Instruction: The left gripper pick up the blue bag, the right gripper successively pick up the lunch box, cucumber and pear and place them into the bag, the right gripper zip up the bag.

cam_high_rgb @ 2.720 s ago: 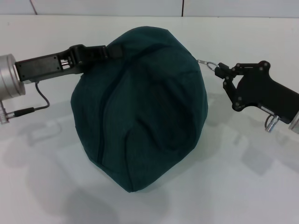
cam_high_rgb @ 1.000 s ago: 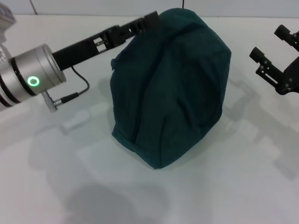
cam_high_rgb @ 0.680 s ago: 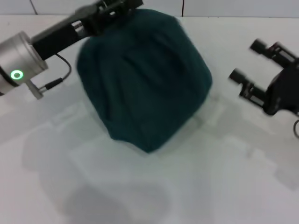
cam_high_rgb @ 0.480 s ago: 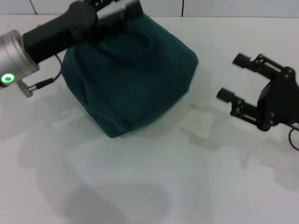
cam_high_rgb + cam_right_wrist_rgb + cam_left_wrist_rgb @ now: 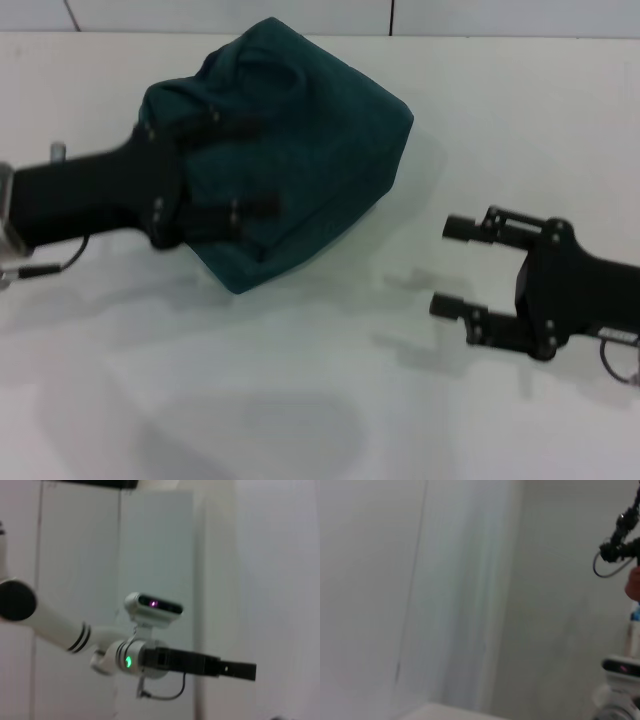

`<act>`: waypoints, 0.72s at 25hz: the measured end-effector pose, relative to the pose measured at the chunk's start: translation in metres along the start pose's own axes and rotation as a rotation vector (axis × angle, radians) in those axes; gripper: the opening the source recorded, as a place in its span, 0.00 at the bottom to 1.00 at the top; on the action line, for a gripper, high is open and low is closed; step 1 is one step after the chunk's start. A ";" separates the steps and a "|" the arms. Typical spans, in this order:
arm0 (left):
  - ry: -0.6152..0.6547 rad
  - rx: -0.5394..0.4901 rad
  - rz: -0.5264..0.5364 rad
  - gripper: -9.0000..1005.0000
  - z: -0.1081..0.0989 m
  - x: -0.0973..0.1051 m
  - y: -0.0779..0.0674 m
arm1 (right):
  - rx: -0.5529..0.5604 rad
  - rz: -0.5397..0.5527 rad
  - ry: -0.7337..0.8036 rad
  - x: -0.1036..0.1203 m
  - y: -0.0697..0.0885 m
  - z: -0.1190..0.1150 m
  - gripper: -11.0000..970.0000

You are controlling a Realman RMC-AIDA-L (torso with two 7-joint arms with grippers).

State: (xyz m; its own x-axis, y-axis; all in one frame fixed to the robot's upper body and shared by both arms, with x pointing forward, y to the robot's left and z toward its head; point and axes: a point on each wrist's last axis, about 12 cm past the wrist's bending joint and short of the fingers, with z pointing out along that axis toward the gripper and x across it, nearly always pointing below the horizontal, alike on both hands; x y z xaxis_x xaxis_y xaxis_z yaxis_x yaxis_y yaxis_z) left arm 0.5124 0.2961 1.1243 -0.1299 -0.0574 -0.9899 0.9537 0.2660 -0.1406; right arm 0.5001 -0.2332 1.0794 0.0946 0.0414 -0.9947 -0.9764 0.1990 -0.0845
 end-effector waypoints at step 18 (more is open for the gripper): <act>0.153 0.101 -0.052 0.89 -0.004 0.035 -0.029 | -0.067 0.038 0.098 0.014 0.013 -0.004 0.71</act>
State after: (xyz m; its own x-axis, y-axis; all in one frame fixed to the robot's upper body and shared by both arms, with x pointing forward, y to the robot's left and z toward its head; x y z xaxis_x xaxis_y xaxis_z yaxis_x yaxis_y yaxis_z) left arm 0.4789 0.2903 1.0939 -0.2125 0.0800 -0.9739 0.9658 0.1685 -0.1969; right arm 0.4880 -0.2340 1.0638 0.0409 -0.0487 -0.9980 -0.9899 0.1335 -0.0471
